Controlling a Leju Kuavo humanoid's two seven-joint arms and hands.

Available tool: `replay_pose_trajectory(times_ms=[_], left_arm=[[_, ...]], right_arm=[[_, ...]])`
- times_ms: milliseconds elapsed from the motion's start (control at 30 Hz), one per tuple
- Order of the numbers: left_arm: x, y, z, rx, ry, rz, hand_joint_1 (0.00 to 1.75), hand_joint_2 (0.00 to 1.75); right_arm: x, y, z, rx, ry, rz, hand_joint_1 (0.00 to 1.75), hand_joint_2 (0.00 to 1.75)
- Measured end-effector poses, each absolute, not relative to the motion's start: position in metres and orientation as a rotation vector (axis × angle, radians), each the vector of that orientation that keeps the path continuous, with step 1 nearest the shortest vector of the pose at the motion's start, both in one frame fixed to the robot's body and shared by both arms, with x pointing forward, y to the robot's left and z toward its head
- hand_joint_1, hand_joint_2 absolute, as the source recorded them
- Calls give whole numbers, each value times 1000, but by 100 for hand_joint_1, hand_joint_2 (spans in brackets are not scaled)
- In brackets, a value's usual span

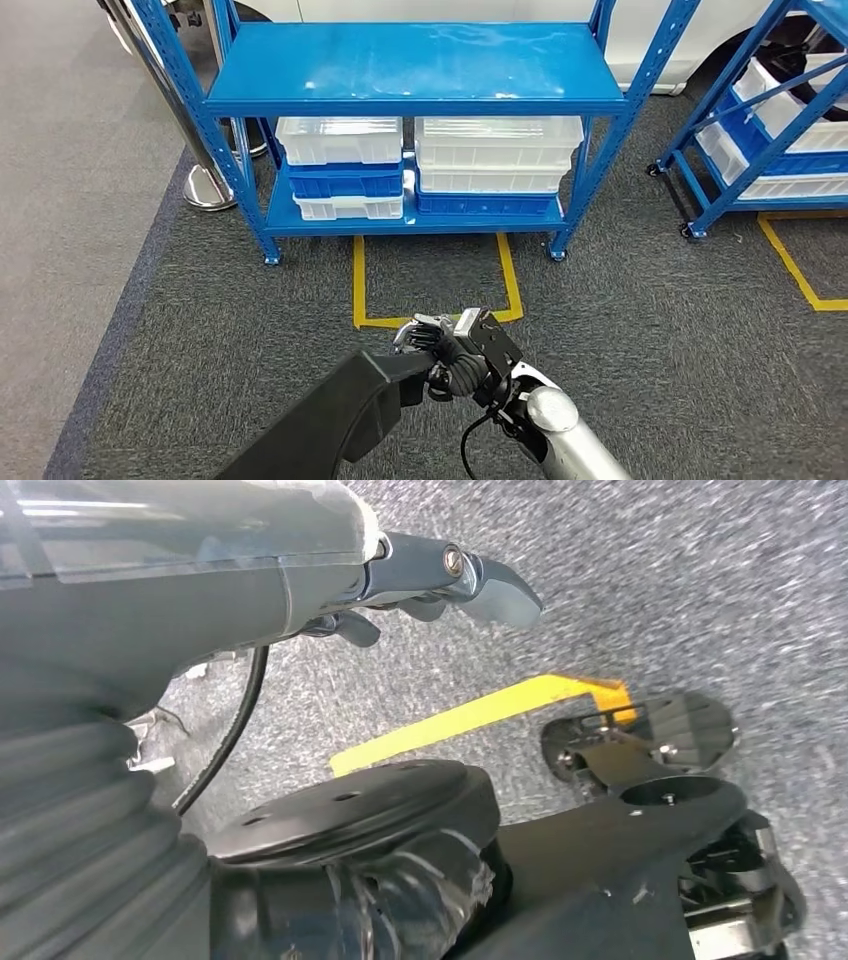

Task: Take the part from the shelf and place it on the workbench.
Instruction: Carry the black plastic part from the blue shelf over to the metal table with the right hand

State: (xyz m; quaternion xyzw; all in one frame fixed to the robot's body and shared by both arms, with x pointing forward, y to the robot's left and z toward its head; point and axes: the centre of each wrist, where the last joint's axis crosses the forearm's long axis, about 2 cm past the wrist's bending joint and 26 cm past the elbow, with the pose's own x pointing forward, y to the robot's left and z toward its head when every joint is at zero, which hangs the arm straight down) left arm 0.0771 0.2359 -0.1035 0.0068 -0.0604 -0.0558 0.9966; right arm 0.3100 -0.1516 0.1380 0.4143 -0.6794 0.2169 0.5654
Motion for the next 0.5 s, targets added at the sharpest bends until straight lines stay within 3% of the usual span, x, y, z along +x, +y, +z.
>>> replay_pose_trajectory(times_ms=[500], left_arm=[[85, 236, -102, 19, -135, -122, 0, 175]], right_arm=[[297, -147, 132, 1018, -1628, 519, 175, 175]])
